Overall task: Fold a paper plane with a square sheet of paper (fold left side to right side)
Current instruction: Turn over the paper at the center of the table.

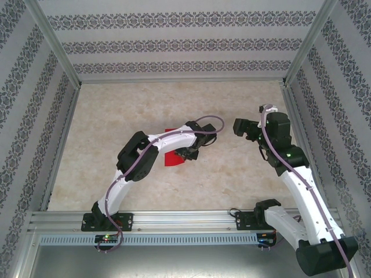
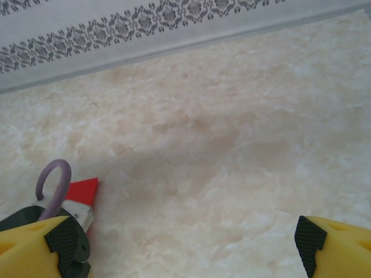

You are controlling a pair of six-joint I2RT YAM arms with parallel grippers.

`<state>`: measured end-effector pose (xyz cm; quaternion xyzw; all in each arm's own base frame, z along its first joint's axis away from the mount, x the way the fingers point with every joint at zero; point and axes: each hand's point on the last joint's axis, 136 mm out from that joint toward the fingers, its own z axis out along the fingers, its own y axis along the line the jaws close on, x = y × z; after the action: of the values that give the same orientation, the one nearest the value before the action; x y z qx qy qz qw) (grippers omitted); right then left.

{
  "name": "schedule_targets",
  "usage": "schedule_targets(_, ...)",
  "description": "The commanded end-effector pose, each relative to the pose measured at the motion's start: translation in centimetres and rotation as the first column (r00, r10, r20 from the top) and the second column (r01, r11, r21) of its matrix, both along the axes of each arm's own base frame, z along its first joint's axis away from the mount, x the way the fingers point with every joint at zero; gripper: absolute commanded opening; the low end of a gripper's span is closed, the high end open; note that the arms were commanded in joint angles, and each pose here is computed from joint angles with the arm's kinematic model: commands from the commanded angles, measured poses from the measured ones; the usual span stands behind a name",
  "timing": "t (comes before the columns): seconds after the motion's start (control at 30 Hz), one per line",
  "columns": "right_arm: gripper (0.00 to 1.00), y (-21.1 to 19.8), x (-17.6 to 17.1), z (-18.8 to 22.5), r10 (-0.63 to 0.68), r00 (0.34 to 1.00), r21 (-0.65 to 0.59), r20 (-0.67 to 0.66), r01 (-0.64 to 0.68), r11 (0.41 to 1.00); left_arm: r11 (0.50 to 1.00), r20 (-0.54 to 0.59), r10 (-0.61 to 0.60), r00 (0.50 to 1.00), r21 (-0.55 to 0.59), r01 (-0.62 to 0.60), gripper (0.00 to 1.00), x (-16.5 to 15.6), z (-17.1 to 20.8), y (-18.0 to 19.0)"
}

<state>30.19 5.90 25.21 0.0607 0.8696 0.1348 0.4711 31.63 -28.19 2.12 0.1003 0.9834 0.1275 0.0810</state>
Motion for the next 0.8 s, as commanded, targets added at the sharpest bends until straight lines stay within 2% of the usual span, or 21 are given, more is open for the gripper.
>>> schedule_targets(0.0, 0.98, 0.5, 0.1, -0.9, 0.038, 0.999, 0.005, -0.032, -0.038, 0.999, 0.984, 0.021, -0.034, 0.999, -0.176, 0.037, 0.42, 0.4, 2.0, -3.0)
schedule_targets(0.1, 0.98, 1.3, 0.5, -1.2, 0.068, 0.997, 0.036, -0.048, -0.066, 0.997, 0.947, 0.039, -0.048, 0.998, -0.317, 0.058, 0.51, 0.1, 3.8, -4.1)
schedule_targets(0.23, 0.98, 2.6, 1.2, -1.9, 0.107, 0.992, 0.102, -0.074, -0.099, 0.990, 0.860, 0.095, -0.033, 0.995, -0.505, 0.076, 0.60, 0.2, 7.3, -4.3)
schedule_targets(0.37, 0.98, 5.7, 2.0, -3.3, 0.215, 0.971, 0.211, -0.103, -0.190, 0.959, 0.776, 0.144, 0.061, 0.988, -0.629, 0.044, 0.66, 0.6, 9.8, -1.2)
schedule_targets(0.53, 0.97, 12.9, 3.0, -6.9, 0.413, 0.889, 0.311, -0.197, -0.343, 0.886, 0.625, 0.120, 0.217, 0.969, -0.779, -0.044, 0.70, 1.3, 9.7, 4.0)
schedule_targets(0.67, 0.85, 19.1, 4.4, -10.0, 0.527, 0.807, 0.372, -0.267, -0.418, 0.829, 0.515, 0.089, 0.310, 0.947, -0.853, -0.089, 0.70, 1.8, 8.7, 7.1)
schedule_targets(0.77, 0.76, 22.0, 6.1, -12.3, 0.551, 0.781, 0.417, -0.294, -0.415, 0.809, 0.434, 0.042, 0.342, 0.939, -0.893, -0.118, 0.69, 1.9, 7.6, 7.9)
